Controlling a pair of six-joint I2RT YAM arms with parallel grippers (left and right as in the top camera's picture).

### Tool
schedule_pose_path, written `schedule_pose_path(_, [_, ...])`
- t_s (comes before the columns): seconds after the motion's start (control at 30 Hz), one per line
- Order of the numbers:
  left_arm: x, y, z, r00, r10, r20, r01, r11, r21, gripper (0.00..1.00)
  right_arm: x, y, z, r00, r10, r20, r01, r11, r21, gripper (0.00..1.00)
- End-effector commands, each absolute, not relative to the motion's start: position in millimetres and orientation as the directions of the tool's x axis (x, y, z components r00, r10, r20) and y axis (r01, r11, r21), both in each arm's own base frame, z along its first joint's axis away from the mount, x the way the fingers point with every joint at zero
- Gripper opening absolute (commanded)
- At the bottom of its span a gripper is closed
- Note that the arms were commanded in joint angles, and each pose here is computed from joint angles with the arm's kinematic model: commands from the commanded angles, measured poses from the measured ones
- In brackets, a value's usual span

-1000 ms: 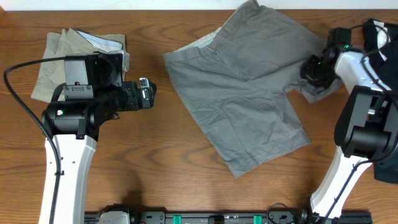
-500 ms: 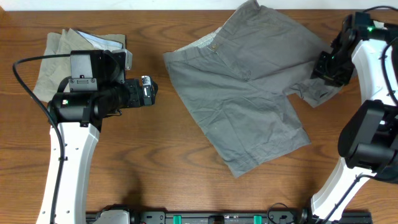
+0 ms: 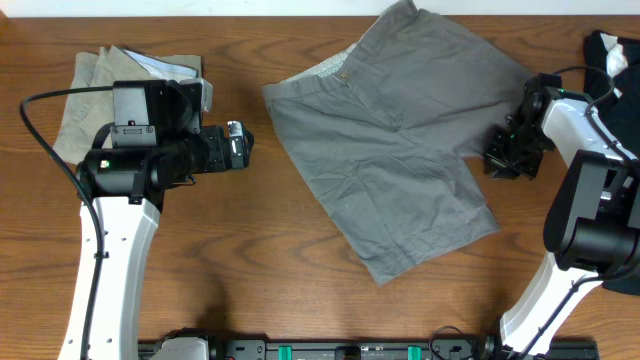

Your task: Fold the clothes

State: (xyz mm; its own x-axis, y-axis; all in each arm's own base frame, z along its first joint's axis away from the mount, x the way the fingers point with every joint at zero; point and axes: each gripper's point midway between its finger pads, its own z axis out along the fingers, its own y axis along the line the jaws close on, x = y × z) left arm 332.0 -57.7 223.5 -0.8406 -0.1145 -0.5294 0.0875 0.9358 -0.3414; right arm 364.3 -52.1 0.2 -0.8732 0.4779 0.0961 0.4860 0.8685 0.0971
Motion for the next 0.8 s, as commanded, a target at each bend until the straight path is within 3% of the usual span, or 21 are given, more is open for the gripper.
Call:
schedule_pose_path(0.0, [334, -59, 230, -0.832, -0.119, -0.541, 0.094, 0.932, -0.35, 0.98, 349, -76, 4, -0.86, 0.502, 0.093, 0.503, 0.864, -0.013, 0.01])
schedule_pose_path(0.17, [334, -59, 230, -0.832, -0.119, -0.542, 0.095, 0.932, -0.35, 0.98, 329, -92, 33, -0.858, 0.507, 0.079, 0.497, 0.859, -0.12, 0.01])
schedule_pose_path(0.2, [334, -59, 230, -0.832, -0.119, -0.541, 0.094, 0.932, -0.35, 0.98, 326, -92, 38, -0.858, 0.507, 0.079, 0.496, 0.86, -0.123, 0.05])
schedule_pose_path(0.23, [334, -59, 230, -0.832, -0.119, -0.542, 0.095, 0.932, -0.35, 0.98, 323, -91, 44, -0.861, 0.502, 0.08, 0.492, 0.862, -0.123, 0.2])
schedule_pose_path(0.43, [334, -59, 230, -0.832, -0.119, -0.541, 0.094, 0.932, -0.35, 0.98, 310, -88, 71, -0.881, 0.467, 0.079, 0.457, 0.882, -0.117, 0.52])
schedule_pose_path(0.5, [334, -59, 230, -0.832, -0.119, -0.541, 0.094, 0.932, -0.35, 0.98, 317, -91, 76, -0.879, 0.475, 0.032, 0.47, 0.876, -0.107, 0.58])
schedule_pose_path(0.57, [334, -59, 230, -0.832, -0.119, -0.541, 0.094, 0.932, -0.35, 0.98, 332, -97, 77, -0.867, 0.497, -0.039, 0.498, 0.863, -0.086, 0.57])
schedule_pose_path(0.6, [334, -59, 230, -0.832, -0.119, -0.541, 0.094, 0.932, -0.35, 0.98, 340, -101, 78, -0.855, 0.513, -0.072, 0.517, 0.852, -0.075, 0.51])
schedule_pose_path(0.67, [334, -59, 230, -0.832, -0.119, -0.541, 0.094, 0.932, -0.35, 0.98, 359, -111, 75, -0.813, 0.562, -0.152, 0.573, 0.818, -0.044, 0.28])
schedule_pose_path(0.77, [334, -59, 230, -0.833, -0.119, -0.541, 0.094, 0.932, -0.35, 0.98, 388, -125, 74, -0.746, 0.613, -0.259, 0.627, 0.778, 0.033, 0.12])
